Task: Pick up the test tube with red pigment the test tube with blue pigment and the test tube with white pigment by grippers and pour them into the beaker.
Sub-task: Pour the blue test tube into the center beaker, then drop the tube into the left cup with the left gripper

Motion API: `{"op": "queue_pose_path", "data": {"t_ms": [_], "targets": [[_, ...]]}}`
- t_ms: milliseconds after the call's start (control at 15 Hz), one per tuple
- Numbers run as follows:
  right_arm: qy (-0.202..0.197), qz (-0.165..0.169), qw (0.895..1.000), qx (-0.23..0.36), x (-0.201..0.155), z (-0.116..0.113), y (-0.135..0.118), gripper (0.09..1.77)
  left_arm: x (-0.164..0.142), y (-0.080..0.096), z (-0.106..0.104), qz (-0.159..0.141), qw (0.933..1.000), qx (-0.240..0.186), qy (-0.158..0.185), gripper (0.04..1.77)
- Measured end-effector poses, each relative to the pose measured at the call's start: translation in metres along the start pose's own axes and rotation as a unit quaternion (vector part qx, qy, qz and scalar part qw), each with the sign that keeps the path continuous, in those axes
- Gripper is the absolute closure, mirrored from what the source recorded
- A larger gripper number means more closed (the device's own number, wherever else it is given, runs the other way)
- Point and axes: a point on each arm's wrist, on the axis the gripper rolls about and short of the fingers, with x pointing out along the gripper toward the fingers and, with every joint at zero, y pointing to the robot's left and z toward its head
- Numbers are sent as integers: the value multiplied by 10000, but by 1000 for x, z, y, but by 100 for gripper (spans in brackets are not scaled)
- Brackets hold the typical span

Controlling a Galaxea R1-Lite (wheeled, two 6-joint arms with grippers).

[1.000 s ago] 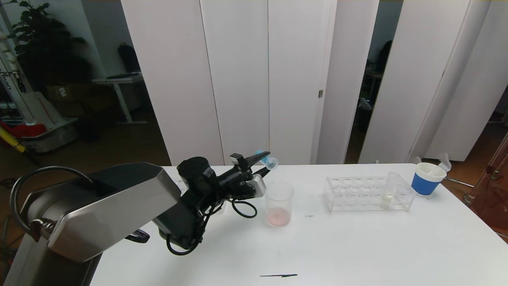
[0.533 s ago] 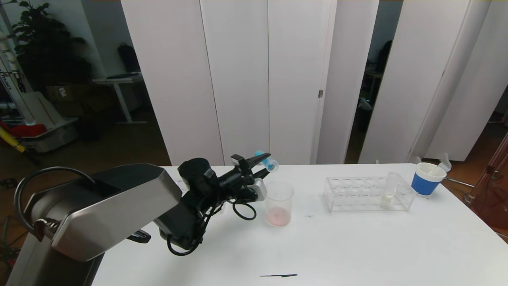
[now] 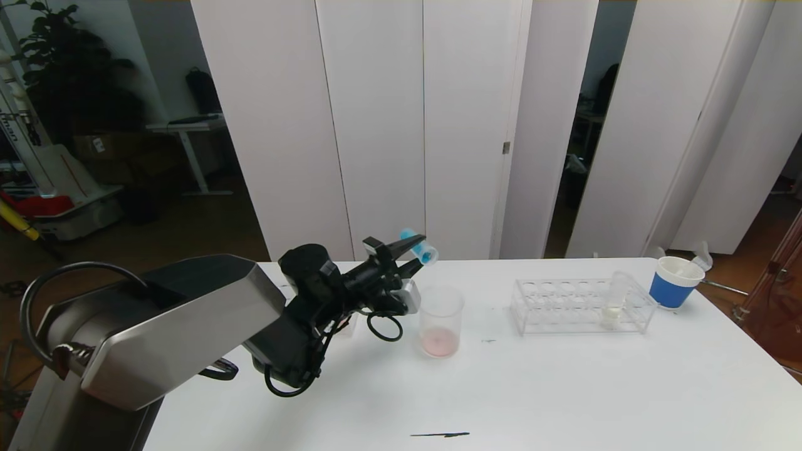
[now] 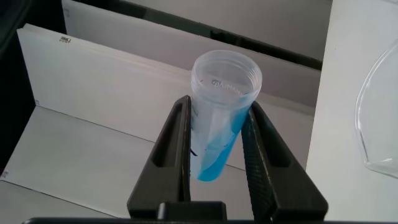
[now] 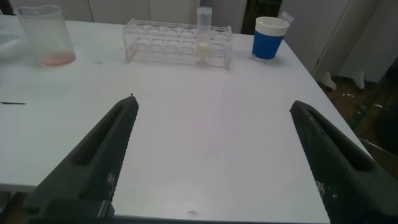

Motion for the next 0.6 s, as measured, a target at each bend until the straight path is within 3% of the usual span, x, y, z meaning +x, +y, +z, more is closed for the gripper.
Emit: {"op": "queue_pose_path", "data": {"t_ms": [600], "targets": [[2,2,10000,0,0,0,0,11,0,1,0,7,9999,172,3,123]]}}
